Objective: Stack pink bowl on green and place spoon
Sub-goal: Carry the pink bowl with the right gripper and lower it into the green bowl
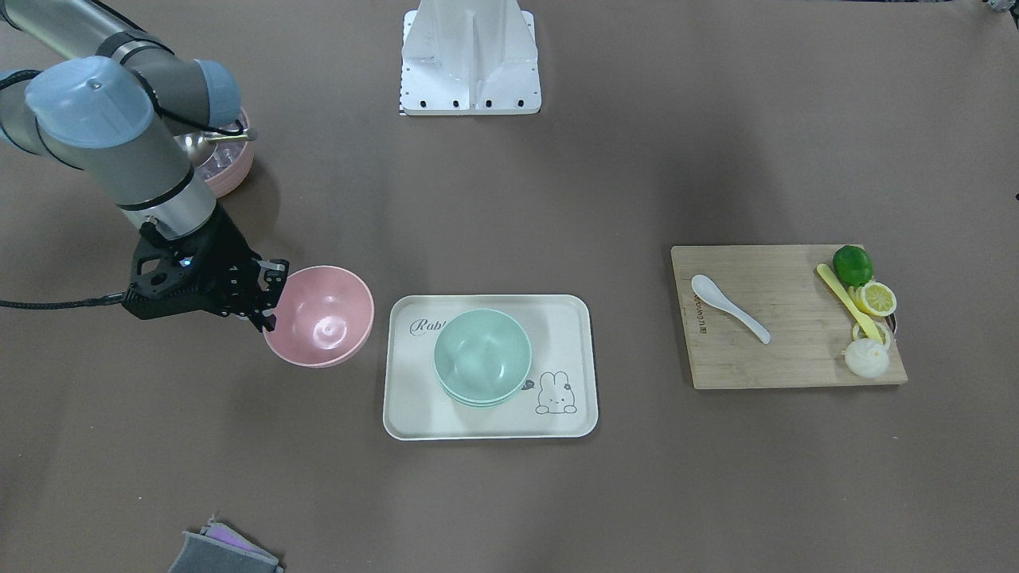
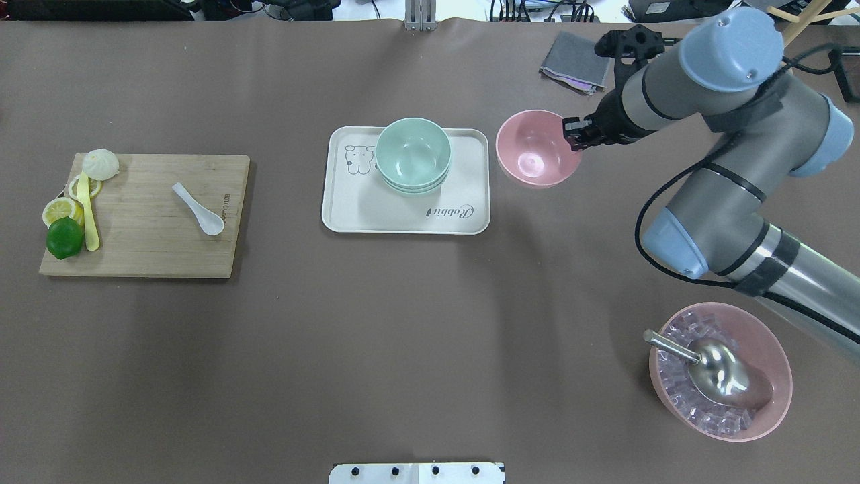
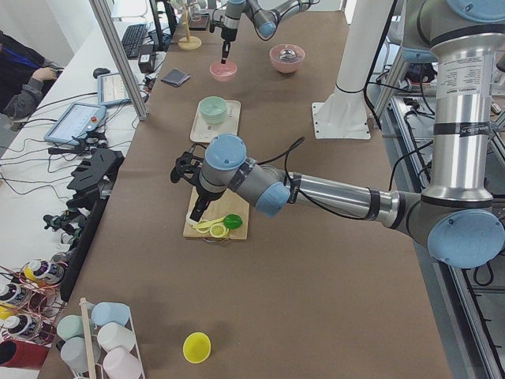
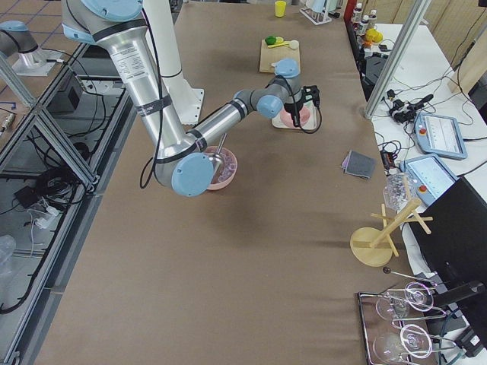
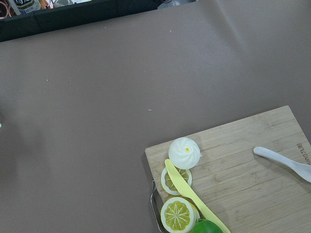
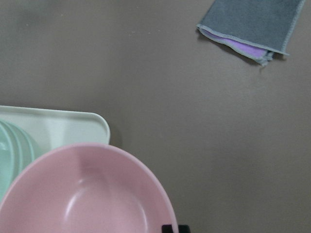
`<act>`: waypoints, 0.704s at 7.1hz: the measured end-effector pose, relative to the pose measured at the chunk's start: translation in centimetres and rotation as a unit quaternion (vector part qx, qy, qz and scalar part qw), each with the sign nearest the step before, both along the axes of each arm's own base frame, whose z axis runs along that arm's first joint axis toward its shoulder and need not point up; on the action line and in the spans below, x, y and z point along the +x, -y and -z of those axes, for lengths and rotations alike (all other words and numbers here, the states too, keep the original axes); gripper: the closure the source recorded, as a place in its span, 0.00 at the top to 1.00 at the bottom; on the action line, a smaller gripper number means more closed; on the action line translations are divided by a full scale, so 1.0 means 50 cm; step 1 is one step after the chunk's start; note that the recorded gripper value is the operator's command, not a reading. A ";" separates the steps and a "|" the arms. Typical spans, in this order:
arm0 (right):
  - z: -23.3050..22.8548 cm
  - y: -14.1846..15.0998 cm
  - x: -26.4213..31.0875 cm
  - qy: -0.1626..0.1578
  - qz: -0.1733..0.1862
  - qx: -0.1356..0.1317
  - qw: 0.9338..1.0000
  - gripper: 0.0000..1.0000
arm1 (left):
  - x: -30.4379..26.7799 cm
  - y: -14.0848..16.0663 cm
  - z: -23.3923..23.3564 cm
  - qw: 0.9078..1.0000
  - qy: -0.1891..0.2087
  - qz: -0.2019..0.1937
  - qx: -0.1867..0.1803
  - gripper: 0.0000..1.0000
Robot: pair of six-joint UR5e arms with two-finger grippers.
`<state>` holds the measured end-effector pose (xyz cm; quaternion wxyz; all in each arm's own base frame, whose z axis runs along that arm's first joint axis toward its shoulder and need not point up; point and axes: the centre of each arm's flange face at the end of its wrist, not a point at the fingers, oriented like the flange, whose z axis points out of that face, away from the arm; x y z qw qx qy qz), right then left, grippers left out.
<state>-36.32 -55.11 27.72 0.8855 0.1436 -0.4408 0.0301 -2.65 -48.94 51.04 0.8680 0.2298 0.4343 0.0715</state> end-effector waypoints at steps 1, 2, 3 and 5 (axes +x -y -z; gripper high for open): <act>0.071 0.003 -0.041 0.000 -0.013 -0.017 1.000 0.00 | 0.000 0.001 -0.001 1.000 0.000 0.000 0.000 0.98; 0.129 0.010 -0.083 0.000 -0.026 -0.035 0.999 0.00 | 0.000 0.001 -0.001 1.000 0.000 0.000 -0.001 0.98; 0.174 0.026 -0.133 0.001 -0.041 -0.054 0.998 0.00 | 0.000 0.001 -0.001 1.000 0.000 0.000 -0.001 0.98; 0.225 0.054 -0.246 -0.010 -0.075 -0.083 0.994 0.00 | 0.000 -0.001 -0.001 1.000 0.000 0.000 -0.001 0.98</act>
